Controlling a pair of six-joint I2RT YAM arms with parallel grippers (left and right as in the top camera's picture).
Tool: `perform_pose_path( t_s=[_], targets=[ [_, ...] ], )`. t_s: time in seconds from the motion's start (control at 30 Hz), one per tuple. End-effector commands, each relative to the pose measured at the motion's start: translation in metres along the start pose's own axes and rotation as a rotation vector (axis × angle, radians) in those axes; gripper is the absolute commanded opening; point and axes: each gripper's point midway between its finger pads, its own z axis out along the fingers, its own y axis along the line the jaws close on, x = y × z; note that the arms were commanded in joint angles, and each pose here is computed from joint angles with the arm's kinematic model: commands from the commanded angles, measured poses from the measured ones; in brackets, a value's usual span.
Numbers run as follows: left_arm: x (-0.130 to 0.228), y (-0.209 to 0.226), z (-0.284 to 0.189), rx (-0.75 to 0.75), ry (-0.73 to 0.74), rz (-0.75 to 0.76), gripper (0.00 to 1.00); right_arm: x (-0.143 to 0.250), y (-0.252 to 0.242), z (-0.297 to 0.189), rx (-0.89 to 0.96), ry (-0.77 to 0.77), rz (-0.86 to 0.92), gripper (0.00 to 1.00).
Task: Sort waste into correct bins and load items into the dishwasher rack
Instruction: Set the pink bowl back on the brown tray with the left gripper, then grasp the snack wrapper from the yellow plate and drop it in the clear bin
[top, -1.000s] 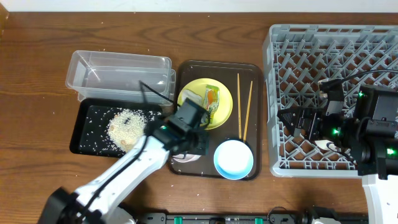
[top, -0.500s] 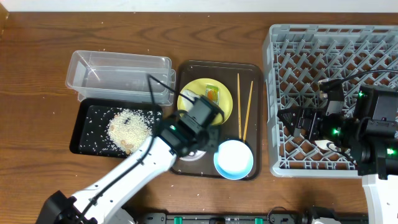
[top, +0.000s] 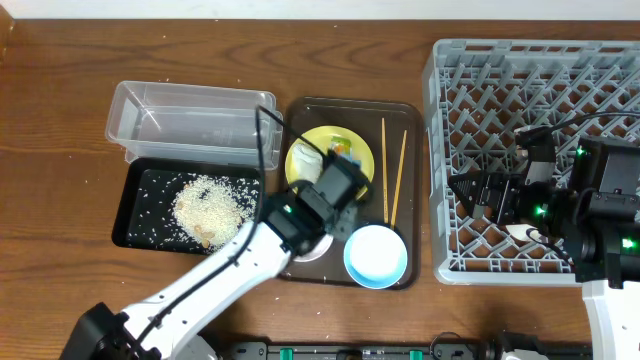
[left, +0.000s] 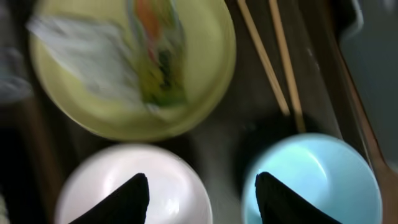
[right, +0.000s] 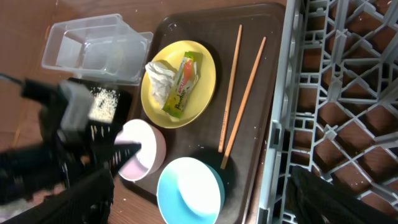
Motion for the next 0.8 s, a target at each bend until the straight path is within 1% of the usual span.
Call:
perform_pose_path(
  t_s=[0.0,0.07,0.13,0.27,0.4,0.57,0.7,0.73,0.77],
  targets=[
    [-0.025,0.023,0.009,-0.034,-0.035,0.008,0.58,-0.003,0.007,-0.002,-0.012,-0.006,-0.032,0.88],
    [-0.031,0.024,0.021,0.020,-0.017,0.013,0.58,-0.003,0.007,-0.002,-0.011,-0.006,-0.032,0.87],
    [-0.040,0.024,0.031,0.043,0.002,0.008,0.58,-0.003,0.007,-0.002,-0.011,-0.007,-0.033,0.88],
    [-0.057,0.018,0.055,0.041,0.044,0.036,0.58,-0.003,0.007,-0.002,-0.012,-0.007,-0.032,0.88],
    [-0.062,0.017,0.087,0.028,0.098,0.041,0.58,-0.002,0.007,-0.002,-0.012,-0.003,-0.027,0.88],
    [-0.057,0.016,0.124,0.013,0.163,0.042,0.58,-0.003,0.007,-0.002,-0.012,-0.004,-0.027,0.88],
    [-0.037,0.021,0.147,-0.003,0.229,0.041,0.57,-0.002,0.007,-0.002,-0.012,-0.003,-0.026,0.88],
    [-0.033,0.022,0.152,-0.006,0.243,0.041,0.54,-0.002,0.007,-0.002,-0.012,-0.003,-0.026,0.88],
    [-0.030,0.023,0.155,-0.009,0.254,0.041,0.49,-0.002,0.007,-0.002,-0.012,-0.003,-0.026,0.88]
  ],
)
